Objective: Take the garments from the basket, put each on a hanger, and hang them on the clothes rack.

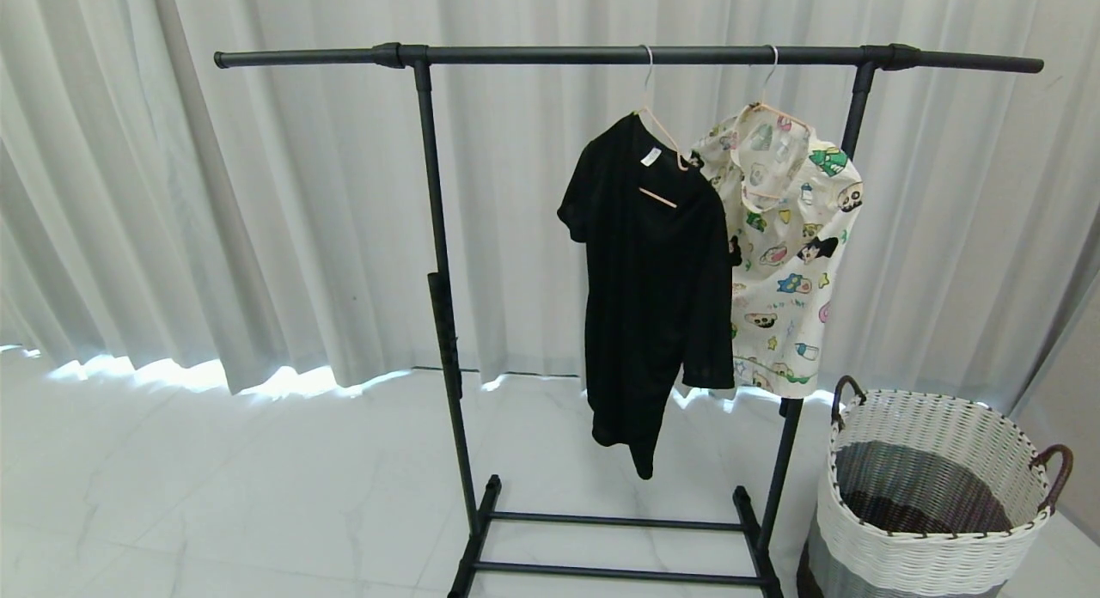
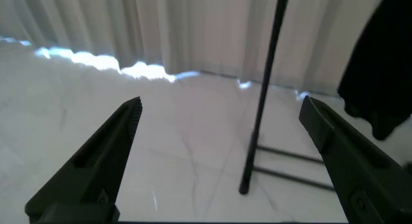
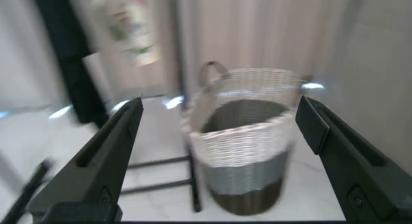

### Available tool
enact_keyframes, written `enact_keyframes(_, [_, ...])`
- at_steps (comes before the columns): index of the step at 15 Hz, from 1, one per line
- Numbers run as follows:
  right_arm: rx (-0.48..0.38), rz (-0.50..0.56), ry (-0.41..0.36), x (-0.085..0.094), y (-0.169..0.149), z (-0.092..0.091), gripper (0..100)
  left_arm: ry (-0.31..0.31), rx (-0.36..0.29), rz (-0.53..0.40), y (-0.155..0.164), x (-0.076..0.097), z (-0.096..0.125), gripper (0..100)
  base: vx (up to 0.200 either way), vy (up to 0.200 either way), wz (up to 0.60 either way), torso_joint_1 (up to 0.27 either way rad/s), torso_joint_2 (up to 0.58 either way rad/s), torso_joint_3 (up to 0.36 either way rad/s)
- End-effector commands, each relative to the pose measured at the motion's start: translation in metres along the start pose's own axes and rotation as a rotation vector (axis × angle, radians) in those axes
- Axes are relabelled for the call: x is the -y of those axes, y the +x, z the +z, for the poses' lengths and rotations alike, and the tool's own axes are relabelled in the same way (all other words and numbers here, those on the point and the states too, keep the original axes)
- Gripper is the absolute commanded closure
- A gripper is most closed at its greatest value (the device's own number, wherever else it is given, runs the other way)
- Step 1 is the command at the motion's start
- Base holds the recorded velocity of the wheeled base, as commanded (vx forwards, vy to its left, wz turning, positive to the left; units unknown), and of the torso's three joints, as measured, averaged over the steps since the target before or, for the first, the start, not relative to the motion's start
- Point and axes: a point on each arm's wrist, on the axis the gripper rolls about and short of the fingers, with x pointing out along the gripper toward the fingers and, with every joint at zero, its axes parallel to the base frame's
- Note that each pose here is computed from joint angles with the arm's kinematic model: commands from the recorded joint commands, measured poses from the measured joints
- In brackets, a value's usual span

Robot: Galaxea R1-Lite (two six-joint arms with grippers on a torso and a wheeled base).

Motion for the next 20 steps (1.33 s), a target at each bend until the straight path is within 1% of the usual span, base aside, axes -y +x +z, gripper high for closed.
enact_keyframes(1, [-0.006, 0.032, -0.014, 0.0003, 0.0001, -0.0003, 0, -0.005, 0.0, -0.021, 0.0, -0.0004, 0.0009, 0, 0.0, 0.0, 0.0, 0.0, 0.0, 0.0])
enact_keyframes(2, [-0.008, 0.036, -0.014, 0.0004, 0.0, -0.0005, 0, -0.034, -0.001, -0.02, 0.0, -0.0004, 0.0009, 0, 0.0, 0.0, 0.0, 0.0, 0.0, 0.0])
enact_keyframes(3, [-0.008, 0.035, -0.011, 0.0004, 0.0, -0.0005, 0, -0.045, -0.001, -0.013, 0.0, -0.0005, 0.0009, 0, 0.0, 0.0, 0.0, 0.0, 0.0, 0.0])
enact_keyframes(4, [-0.008, 0.035, -0.011, 0.0004, 0.0, -0.0005, 0, -0.045, -0.001, -0.012, 0.0, -0.0006, 0.0009, 0, 0.0, 0.0, 0.0, 0.0, 0.0, 0.0])
enact_keyframes(5, [-0.008, 0.037, -0.011, 0.0004, 0.0, -0.0005, 0, -0.041, -0.001, -0.03, 0.0, -0.0008, 0.0009, 0, 0.0, 0.0, 0.0, 0.0, 0.0, 0.0])
enact_keyframes(6, [-0.008, 0.046, -0.011, 0.0006, 0.0, -0.0005, 0, -0.03, 0.008, -0.123, -0.0003, -0.0024, 0.0007, 0, 0.0, 0.0, 0.0, 0.0, 0.0, 0.0])
enact_keyframes(7, [-0.008, 0.046, -0.011, 0.0006, 0.0, -0.0005, 0, -0.016, 0.022, -0.195, -0.0011, -0.0037, 0.0001, 0, 0.0, 0.0, 0.0, 0.0, 0.0, 0.0])
enact_keyframes(8, [-0.008, 0.046, -0.011, 0.0006, 0.0, -0.0005, 0, -0.004, 0.027, -0.19, -0.0013, -0.0036, 0.0001, 0, 0.0, 0.0, 0.0, 0.0, 0.0, 0.0])
enact_keyframes(10, [-0.008, 0.048, -0.014, 0.0006, 0.0, -0.0005, 0, -0.025, 0.038, -0.176, -0.0023, -0.0035, -0.0001, 0, 0.0, 0.0, 0.0, 0.0, 0.0, 0.0])
enact_keyframes(11, [-0.01, 0.049, -0.018, 0.0006, 0.0, -0.0006, 0, -0.03, 0.089, -0.155, -0.0061, -0.0038, -0.0018, 0, 0.0, 0.0, 0.0, 0.0, 0.0, 0.0])
enact_keyframes(14, [-0.01, 0.063, -0.029, 0.0005, 0.0, -0.0006, 0, -0.028, 0.093, -0.15, -0.0064, -0.0038, -0.0019, 0, 0.0, 0.0, 0.0, 0.0, 0.0, 0.0])
enact_keyframes(15, [-0.008, 0.118, -0.029, 0.0017, -0.0003, -0.0006, 0, -0.036, 0.096, -0.149, -0.0065, -0.0038, -0.0018, 0, 0.0, 0.0, 0.0, 0.0, 0.0, 0.0])
enact_keyframes(16, [0.002, 0.22, -0.034, 0.0041, -0.0012, -0.0008, 0, -0.037, 0.094, -0.149, -0.0065, -0.0038, -0.002, 0, 0.0, 0.0, 0.0, 0.0, 0.0, 0.0])
enact_keyframes(17, [0.004, 0.221, -0.054, 0.0043, -0.0012, -0.0008, 0, -0.039, 0.096, -0.149, -0.0065, -0.0038, -0.0018, 0, 0.0, 0.0, 0.0, 0.0, 0.0, 0.0])
enact_keyframes(18, [0.004, 0.209, -0.049, 0.0041, -0.0012, -0.0008, 0, -0.039, 0.094, -0.149, -0.0065, -0.0038, -0.002, 0, 0.0, 0.0, 0.0, 0.0, 0.0, 0.0])
enact_keyframes(20, [0.0, 0.131, -0.016, 0.0036, -0.0012, -0.0012, 0, -0.039, 0.096, -0.149, -0.0065, -0.0038, -0.0018, 0, 0.0, 0.0, 0.0, 0.0, 0.0, 0.0])
